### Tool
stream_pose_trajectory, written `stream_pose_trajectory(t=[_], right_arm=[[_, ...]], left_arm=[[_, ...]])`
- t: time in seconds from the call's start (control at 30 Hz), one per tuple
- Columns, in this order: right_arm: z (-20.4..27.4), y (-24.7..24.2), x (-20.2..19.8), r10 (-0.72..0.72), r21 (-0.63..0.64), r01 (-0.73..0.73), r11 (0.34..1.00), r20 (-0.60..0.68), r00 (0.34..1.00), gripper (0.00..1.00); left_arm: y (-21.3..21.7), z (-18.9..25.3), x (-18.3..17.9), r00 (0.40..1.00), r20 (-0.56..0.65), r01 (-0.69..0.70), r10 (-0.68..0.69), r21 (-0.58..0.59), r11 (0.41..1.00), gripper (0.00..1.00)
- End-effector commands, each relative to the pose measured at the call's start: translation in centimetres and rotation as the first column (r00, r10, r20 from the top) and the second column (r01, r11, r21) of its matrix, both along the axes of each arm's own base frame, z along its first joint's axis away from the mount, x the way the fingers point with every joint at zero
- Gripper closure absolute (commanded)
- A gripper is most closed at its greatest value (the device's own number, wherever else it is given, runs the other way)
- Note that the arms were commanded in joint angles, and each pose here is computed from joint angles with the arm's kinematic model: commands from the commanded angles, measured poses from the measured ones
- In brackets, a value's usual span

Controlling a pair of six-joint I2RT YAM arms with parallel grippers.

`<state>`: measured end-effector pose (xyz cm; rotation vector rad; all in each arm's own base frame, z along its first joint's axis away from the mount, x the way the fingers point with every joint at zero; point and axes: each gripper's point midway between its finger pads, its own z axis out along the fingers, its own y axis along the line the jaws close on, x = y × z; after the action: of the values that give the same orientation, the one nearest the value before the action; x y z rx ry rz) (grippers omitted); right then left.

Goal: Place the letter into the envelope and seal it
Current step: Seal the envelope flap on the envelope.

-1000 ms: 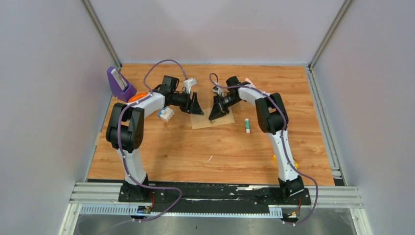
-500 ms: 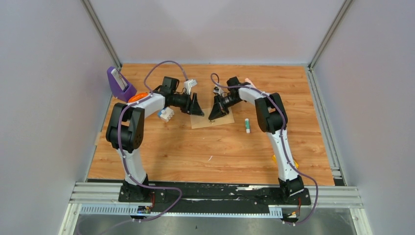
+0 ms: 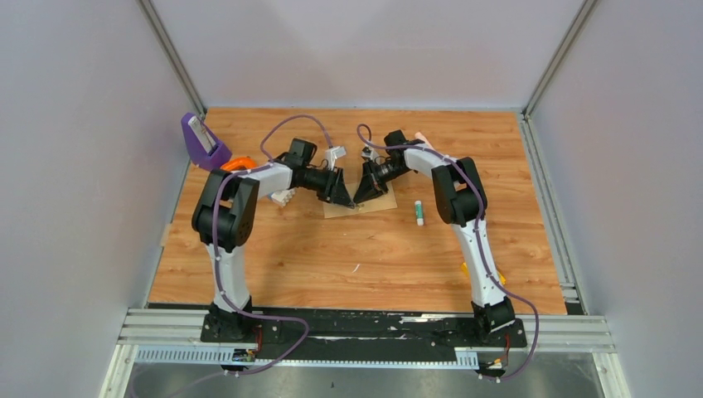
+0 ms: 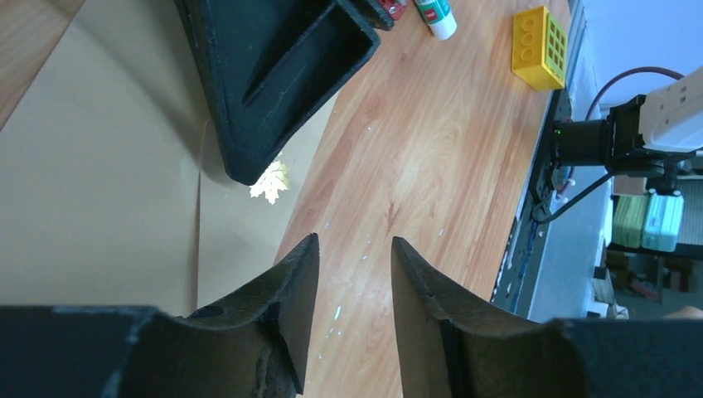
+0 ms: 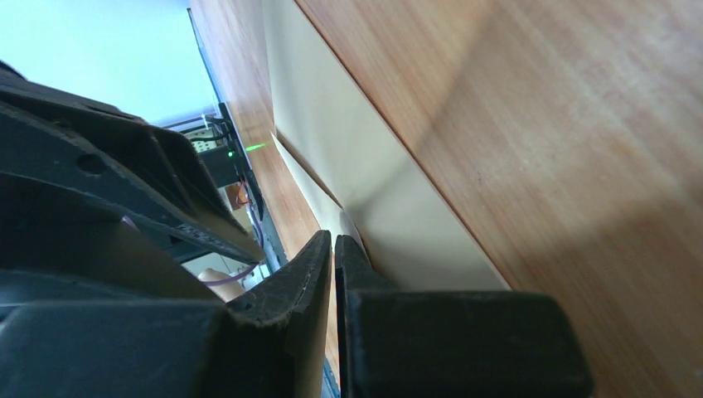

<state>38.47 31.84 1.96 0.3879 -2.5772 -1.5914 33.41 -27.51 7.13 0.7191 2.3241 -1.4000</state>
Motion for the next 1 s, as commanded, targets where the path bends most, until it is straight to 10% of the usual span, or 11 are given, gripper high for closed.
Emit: stream_pose_trajectory(t=[0.0,0.97], right_arm=[[-3.0,-1.0,1.2,-0.021,-0.09,0.026,0.996,0.054,0.998,0.91],[-1.5,-1.1,1.8,-0.035,-0.059,0.039,0.998,0.063,0.997,0.91]], left_arm=[[-0.4,-1.3,0.0,0.999,-0.041,0.005,-0.006,-0.025,1.0,0.63],[1.3,-8.9,2.5,0.987,-0.117,-0.078,0.112,0.262,0.962,0.81]])
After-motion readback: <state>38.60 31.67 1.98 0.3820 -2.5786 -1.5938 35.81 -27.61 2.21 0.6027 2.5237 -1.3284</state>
